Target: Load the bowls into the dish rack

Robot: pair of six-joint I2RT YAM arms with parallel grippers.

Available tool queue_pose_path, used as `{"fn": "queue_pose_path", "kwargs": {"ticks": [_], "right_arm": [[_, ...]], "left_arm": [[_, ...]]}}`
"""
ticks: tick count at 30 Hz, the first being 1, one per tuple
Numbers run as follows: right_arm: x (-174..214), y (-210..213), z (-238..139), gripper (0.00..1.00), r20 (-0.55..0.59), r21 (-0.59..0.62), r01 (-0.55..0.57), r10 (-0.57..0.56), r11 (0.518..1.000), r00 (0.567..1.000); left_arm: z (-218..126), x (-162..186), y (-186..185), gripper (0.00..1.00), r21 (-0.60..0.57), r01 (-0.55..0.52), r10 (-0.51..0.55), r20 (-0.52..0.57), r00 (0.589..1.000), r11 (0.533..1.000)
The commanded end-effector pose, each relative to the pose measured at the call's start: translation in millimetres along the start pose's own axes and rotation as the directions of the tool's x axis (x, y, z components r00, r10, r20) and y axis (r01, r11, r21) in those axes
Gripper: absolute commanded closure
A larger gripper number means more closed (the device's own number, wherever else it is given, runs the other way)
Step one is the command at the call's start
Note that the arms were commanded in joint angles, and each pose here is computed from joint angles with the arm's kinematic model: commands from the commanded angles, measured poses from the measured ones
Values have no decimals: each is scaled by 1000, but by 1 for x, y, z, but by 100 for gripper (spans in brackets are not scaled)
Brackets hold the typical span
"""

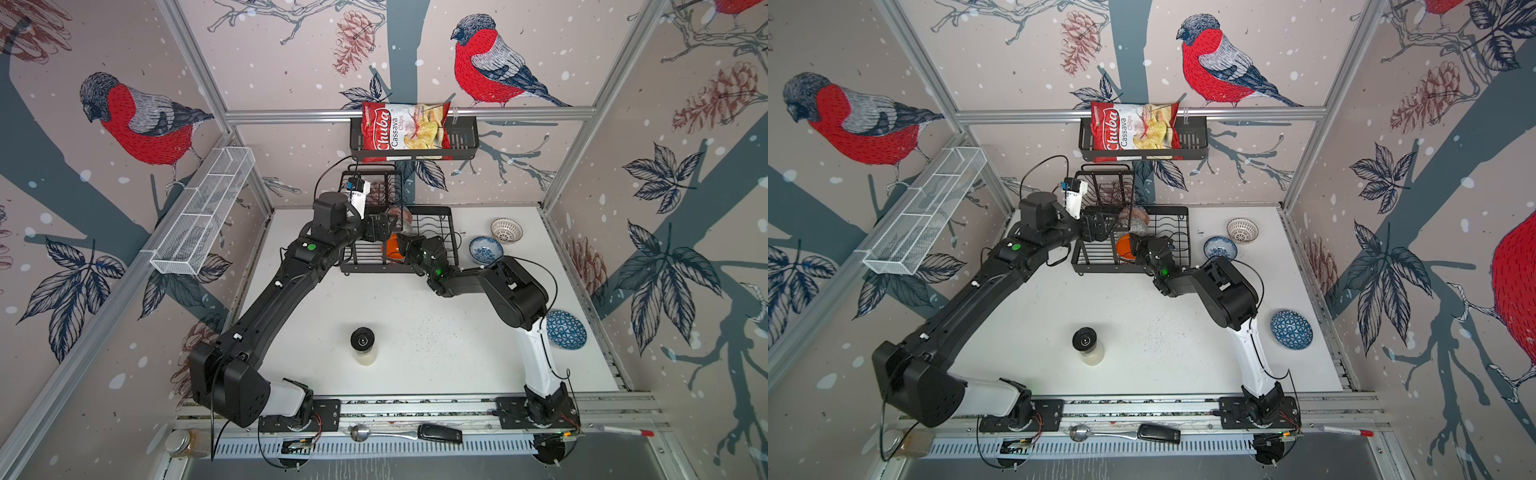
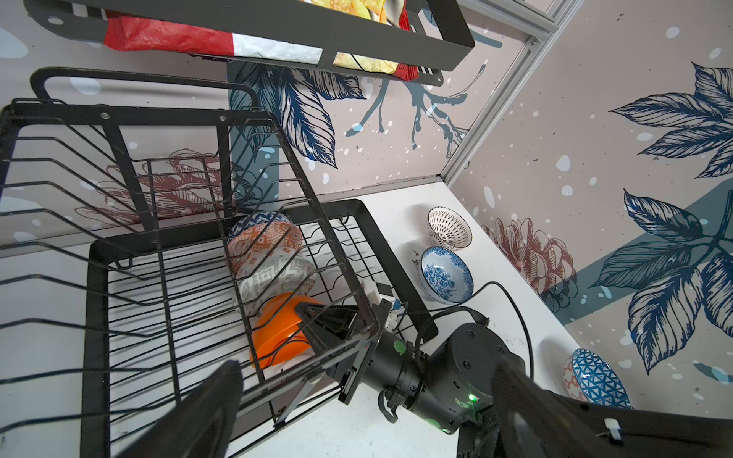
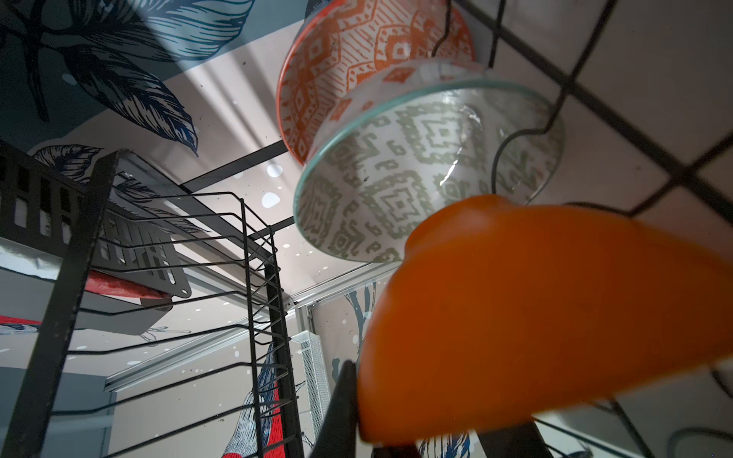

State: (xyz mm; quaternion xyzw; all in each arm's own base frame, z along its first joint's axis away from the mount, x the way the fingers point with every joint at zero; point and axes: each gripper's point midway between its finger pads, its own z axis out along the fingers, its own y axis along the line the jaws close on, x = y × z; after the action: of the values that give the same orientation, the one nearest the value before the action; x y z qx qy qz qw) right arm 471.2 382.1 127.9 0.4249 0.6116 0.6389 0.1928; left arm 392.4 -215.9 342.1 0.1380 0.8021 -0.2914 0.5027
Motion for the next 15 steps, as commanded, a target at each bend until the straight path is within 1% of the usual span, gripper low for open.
{"fn": "queue_pose_path", "kwargs": {"ticks": [1, 12, 15], "right_arm": [[-13, -37, -6, 92, 68, 148, 14, -24, 989, 997], [-13, -39, -12, 88, 122, 200, 10, -35, 980, 992], [-13, -35, -12, 87, 126, 192, 14, -39, 981, 991]], "left_arm": [[-1, -6, -1, 2, 2, -11, 11, 24, 1000, 1000], [-3, -8, -3, 2, 5, -14, 14, 28, 1000, 1000], [-3, -8, -4, 2, 4, -15, 15, 30, 999, 1000]]}}
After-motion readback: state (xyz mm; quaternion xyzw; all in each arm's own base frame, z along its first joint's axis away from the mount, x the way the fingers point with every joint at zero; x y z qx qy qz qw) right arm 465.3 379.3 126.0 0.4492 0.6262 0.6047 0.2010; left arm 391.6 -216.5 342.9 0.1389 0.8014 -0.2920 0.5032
